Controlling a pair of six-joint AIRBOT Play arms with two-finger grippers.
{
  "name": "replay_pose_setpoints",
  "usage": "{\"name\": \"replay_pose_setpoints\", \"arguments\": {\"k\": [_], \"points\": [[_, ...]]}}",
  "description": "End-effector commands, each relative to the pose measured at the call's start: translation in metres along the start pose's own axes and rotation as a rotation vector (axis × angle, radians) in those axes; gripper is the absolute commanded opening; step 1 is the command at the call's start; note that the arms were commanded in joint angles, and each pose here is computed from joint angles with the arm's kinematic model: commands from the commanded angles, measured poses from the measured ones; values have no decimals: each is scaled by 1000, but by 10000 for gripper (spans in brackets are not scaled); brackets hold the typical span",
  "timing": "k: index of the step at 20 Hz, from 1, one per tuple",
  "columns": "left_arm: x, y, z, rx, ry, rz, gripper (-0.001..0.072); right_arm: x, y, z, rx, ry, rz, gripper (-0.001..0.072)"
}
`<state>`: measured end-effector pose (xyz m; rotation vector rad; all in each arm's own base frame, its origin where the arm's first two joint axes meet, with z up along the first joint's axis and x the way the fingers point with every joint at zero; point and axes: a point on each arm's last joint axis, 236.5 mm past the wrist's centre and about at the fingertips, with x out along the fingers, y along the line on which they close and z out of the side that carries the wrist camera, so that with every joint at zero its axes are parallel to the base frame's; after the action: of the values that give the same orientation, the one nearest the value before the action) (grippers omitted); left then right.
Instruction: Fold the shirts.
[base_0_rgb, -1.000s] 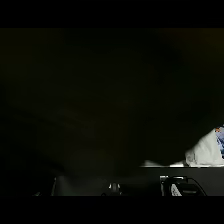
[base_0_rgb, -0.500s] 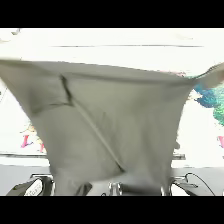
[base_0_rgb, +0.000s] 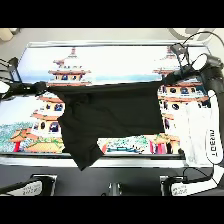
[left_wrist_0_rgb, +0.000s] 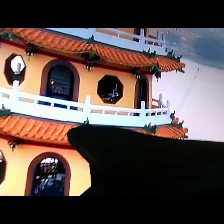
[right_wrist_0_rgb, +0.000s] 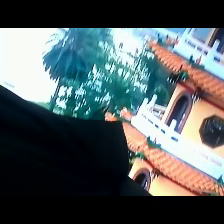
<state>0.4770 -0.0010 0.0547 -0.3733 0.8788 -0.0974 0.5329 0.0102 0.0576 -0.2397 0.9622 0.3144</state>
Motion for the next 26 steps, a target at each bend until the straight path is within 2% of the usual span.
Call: {"name": "replay_pose_setpoints", "arguments": {"k": [1,7,11,15,18,21,22,23,24,25,26], "points": [[36,5,21,-70,-61,-20,19,28,-20,31,96,-152,-59,18],[71,-16,-15,-71,69,-65,19,73,4,-27,131,70,55,19],[67,-14,-25,-53,126,-63,19,60,0,-30,43,88,39,19],[50,9,-81,17,380,-6,19,43,5,-68,-49,257,65,20],[44,10,-133,22,567,-7,19,51,20,-102,-39,393,140,20],[45,12,-158,-12,640,-3,20,60,28,-116,9,445,175,20],[43,10,-158,-31,641,-6,77,59,28,-113,31,437,168,70],[40,7,-153,-39,638,-18,356,55,29,-106,43,413,170,258],[34,7,-147,-56,638,-15,581,44,29,-102,31,413,173,408],[25,7,-138,-59,637,-18,612,27,23,-99,-4,414,176,444],[13,10,-129,-65,632,-20,612,9,17,-103,-8,428,184,456]]}}
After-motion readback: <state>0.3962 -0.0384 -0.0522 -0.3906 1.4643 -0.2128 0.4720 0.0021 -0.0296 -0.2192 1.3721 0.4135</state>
